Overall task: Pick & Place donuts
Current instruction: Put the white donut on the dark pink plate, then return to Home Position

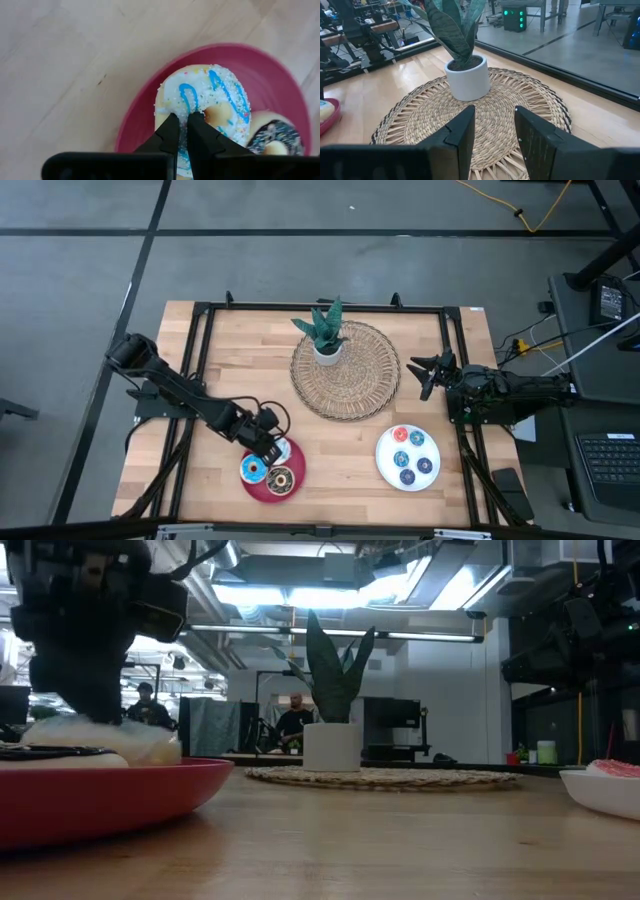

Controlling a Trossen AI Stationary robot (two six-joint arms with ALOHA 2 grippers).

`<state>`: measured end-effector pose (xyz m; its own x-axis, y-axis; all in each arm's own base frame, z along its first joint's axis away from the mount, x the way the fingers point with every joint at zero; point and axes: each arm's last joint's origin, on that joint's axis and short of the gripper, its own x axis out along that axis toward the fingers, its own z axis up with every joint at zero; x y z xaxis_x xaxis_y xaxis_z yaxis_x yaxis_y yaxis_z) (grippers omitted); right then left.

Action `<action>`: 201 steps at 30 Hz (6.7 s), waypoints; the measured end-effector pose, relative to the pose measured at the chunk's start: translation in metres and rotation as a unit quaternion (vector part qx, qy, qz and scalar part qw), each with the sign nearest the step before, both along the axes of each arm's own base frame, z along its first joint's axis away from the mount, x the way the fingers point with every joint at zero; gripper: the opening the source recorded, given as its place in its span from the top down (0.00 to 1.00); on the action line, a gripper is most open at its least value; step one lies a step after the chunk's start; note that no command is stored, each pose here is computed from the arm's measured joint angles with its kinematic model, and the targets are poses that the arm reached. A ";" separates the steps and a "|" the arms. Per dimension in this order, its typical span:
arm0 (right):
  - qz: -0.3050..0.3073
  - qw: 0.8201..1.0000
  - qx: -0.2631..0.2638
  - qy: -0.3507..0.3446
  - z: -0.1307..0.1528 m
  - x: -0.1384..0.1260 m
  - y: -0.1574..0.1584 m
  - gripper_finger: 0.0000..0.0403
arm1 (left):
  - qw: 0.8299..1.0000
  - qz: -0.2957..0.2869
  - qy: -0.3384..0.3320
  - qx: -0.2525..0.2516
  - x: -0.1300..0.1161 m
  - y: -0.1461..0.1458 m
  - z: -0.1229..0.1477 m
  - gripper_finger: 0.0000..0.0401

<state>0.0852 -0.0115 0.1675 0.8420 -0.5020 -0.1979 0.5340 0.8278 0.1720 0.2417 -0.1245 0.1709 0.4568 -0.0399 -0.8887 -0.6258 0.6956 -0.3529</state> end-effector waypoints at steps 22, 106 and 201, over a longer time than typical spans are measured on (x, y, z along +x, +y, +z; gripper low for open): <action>0.000 1.000 0.000 0.000 0.000 0.000 0.000 0.65 | 0.999 -0.046 0.006 0.010 0.004 0.007 -0.001 0.61; 0.000 1.000 0.000 0.000 0.000 0.000 0.000 0.65 | 0.820 -0.131 -0.423 0.363 -0.145 0.133 -0.002 0.12; 0.000 1.000 0.000 0.000 0.000 0.000 0.000 0.65 | 0.801 -0.147 -0.439 0.379 -0.148 0.132 0.001 0.12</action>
